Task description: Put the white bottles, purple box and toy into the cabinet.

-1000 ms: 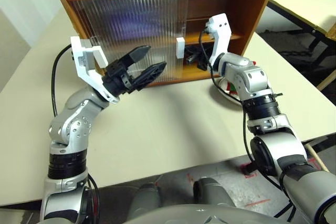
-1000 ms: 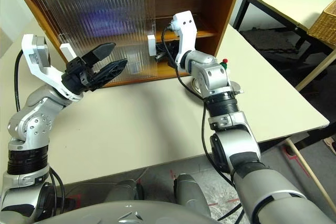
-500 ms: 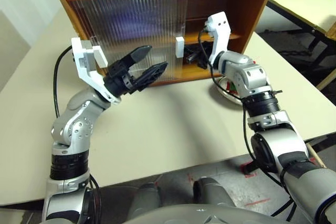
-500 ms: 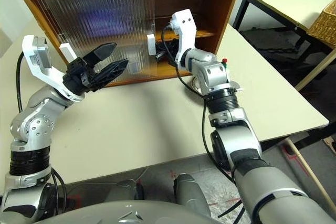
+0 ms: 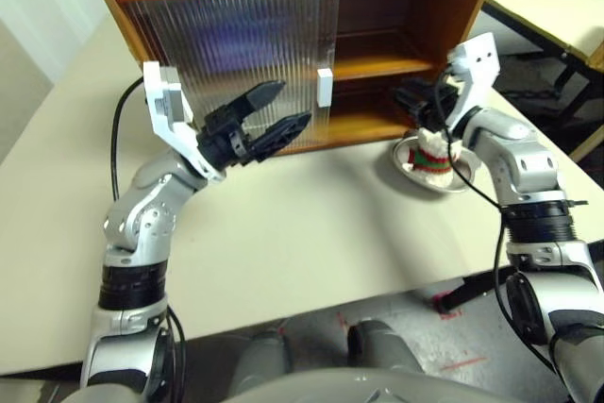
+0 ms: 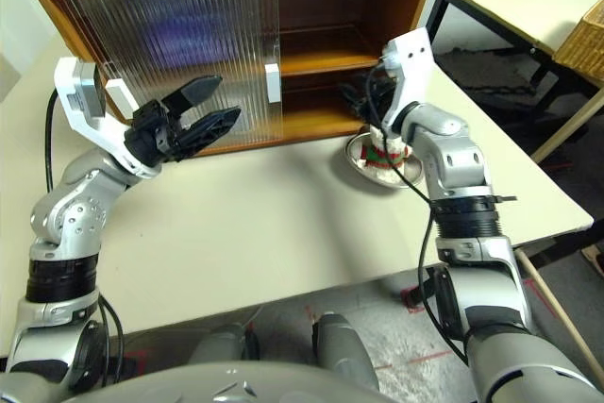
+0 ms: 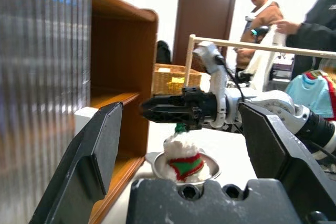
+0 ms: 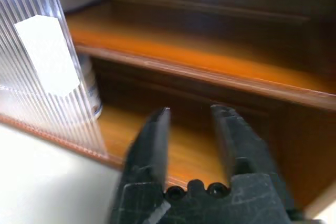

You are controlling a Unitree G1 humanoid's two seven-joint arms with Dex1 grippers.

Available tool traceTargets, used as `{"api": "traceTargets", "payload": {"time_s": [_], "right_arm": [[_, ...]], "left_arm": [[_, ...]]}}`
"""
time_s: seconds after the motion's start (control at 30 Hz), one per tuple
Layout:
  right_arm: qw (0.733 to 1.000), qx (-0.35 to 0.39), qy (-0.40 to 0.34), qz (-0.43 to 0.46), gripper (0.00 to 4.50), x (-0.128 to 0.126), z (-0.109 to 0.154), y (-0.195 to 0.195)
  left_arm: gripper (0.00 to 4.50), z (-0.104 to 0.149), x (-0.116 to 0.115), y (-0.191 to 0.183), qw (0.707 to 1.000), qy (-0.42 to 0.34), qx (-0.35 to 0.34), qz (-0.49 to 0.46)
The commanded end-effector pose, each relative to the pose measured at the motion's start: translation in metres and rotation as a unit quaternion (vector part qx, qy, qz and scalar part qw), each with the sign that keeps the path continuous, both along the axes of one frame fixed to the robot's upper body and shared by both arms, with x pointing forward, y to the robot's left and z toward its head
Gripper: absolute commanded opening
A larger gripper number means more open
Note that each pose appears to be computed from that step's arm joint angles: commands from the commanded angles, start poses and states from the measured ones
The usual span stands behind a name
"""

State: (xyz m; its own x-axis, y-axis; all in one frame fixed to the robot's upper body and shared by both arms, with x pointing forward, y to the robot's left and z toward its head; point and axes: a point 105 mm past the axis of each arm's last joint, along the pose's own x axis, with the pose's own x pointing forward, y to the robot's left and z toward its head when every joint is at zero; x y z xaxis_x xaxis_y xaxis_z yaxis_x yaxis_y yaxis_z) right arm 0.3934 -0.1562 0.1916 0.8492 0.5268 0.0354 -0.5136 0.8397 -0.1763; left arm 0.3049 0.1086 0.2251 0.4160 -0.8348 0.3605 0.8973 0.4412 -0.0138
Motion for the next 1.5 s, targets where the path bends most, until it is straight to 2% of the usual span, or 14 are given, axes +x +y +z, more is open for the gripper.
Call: {"api": "traceTargets", "payload": {"time_s": [0.03,0.13,0.17,0.43,0.6,0.8,1.2,1.5], "right_arm": [[0.999,0.036,-0.038,-0.005,3.37,-0.021,0.014,-0.017],[0.998,0.049,-0.039,-0.018,4.42,-0.037,0.01,-0.03],[0.998,0.053,-0.035,-0.024,4.47,-0.043,0.006,-0.035],[0.996,0.072,0.008,-0.057,4.47,-0.074,-0.022,-0.056],[0.994,0.076,0.034,-0.076,4.47,-0.082,-0.044,-0.064],[0.991,0.082,0.053,-0.095,4.47,-0.075,-0.064,-0.066],[0.987,0.084,0.068,-0.119,4.47,-0.054,-0.075,-0.07],[0.986,0.085,0.088,-0.113,4.47,-0.049,-0.087,-0.064]], "left_arm": [[4.5,-0.005,0.003,-0.003,1.0,0.007,0.003,-0.01],[4.5,-0.005,0.005,-0.005,1.0,0.007,0.003,-0.014],[4.5,-0.005,0.005,-0.005,1.0,0.006,0.003,-0.016],[4.5,-0.004,0.007,-0.006,1.0,0.005,0.004,-0.025],[4.5,-0.004,0.008,-0.006,1.0,0.005,0.005,-0.025],[4.5,-0.001,0.008,-0.005,1.0,0.0,0.002,-0.018],[4.5,0.002,0.008,-0.001,1.0,-0.006,0.001,-0.004],[4.5,0.003,0.007,0.001,1.0,-0.009,0.004,0.003]]}}
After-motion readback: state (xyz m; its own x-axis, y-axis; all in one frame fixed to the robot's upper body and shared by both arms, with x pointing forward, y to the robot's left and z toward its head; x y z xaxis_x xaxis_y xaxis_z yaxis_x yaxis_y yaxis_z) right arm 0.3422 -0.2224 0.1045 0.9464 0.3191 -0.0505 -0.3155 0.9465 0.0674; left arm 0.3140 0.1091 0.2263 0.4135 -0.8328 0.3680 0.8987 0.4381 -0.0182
